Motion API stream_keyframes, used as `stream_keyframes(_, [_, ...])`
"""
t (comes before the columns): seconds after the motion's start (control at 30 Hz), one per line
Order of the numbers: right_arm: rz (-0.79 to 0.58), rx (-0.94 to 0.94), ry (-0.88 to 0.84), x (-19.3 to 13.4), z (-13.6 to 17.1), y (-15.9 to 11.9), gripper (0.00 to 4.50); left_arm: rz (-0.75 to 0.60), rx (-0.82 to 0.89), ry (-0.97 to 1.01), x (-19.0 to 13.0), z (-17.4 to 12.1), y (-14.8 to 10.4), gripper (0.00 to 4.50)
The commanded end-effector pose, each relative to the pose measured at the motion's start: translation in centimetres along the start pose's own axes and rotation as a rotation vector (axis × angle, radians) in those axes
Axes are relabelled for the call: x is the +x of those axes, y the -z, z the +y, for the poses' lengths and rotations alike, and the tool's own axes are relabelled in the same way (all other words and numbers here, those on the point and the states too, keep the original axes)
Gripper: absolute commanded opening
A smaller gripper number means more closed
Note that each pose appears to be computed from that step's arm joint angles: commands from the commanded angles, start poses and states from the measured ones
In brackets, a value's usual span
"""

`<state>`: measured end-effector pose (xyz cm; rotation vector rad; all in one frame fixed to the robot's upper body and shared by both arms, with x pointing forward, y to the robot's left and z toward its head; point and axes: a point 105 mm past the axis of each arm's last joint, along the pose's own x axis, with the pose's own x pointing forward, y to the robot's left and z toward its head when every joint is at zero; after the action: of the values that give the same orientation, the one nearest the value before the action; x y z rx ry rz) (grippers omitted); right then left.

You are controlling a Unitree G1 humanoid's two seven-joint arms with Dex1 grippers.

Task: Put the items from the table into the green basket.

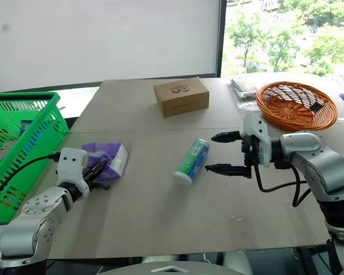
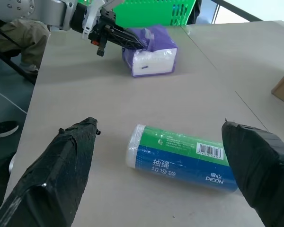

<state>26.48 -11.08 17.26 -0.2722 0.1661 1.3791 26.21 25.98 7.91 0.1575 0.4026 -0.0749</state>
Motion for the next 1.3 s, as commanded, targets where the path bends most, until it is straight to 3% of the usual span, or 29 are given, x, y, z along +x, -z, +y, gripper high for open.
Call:
stream_keyframes(0.03, [-0.019, -0.04, 0.002, 0.0, 0.0, -0.6, 4.5, -0.003, 0.01, -0.007, 0.4, 0.2, 0.2, 0.03])
stream_keyframes(0.13, [-0.046, -0.042, 0.0, 0.2, -0.2, -1.0, 4.5, -0.125, 0.07, -0.06, 0.2, 1.3, -3.0, 0.03])
stream_keyframes(0.27, [-0.172, -0.032, -0.022, 0.8, -0.3, -3.5, 4.5, -0.303, 0.185, -0.211, -0.7, 4.0, -9.7, 0.03])
stream_keyframes(0.37, [-0.231, -0.023, -0.04, 1.2, -0.3, -4.7, 4.5, -0.349, 0.239, -0.302, -1.2, 5.6, -12.3, 0.03])
stream_keyframes(0.5, [-0.374, -0.005, -0.075, 1.6, -0.1, -7.4, 4.5, -0.392, 0.312, -0.611, -4.9, 11.5, -16.8, 0.03])
stream_keyframes(0.63, [-0.478, 0.023, -0.092, 1.6, -0.2, -9.5, 4.5, -0.351, 0.33, -0.815, -8.6, 16.4, -17.9, 0.03])
stream_keyframes(0.87, [-0.593, 0.064, -0.108, 1.3, -0.1, -12.0, 4.5, -0.236, 0.315, -0.963, -11.7, 21.6, -14.9, 0.03])
stream_keyframes(0.97, [-0.6, 0.068, -0.098, 1.2, -0.1, -12.2, 4.5, -0.234, 0.253, -0.892, -10.4, 21.3, -13.6, 0.92])
stream_keyframes(1.1, [-0.572, 0.06, -0.079, 1.3, -0.2, -11.8, 4.5, -0.228, 0.248, -0.856, -9.0, 20.6, -12.9, 2.9])
stream_keyframes(1.2, [-0.531, 0.051, -0.061, 1.3, -0.2, -11.0, 4.5, -0.298, 0.235, -0.777, -7.9, 19.2, -13.8, 4.26])
stream_keyframes(1.3, [-0.481, 0.045, -0.033, 1.2, -0.5, -9.9, 4.5, -0.351, 0.239, -0.476, -3.5, 13.1, -14.8, 4.42])
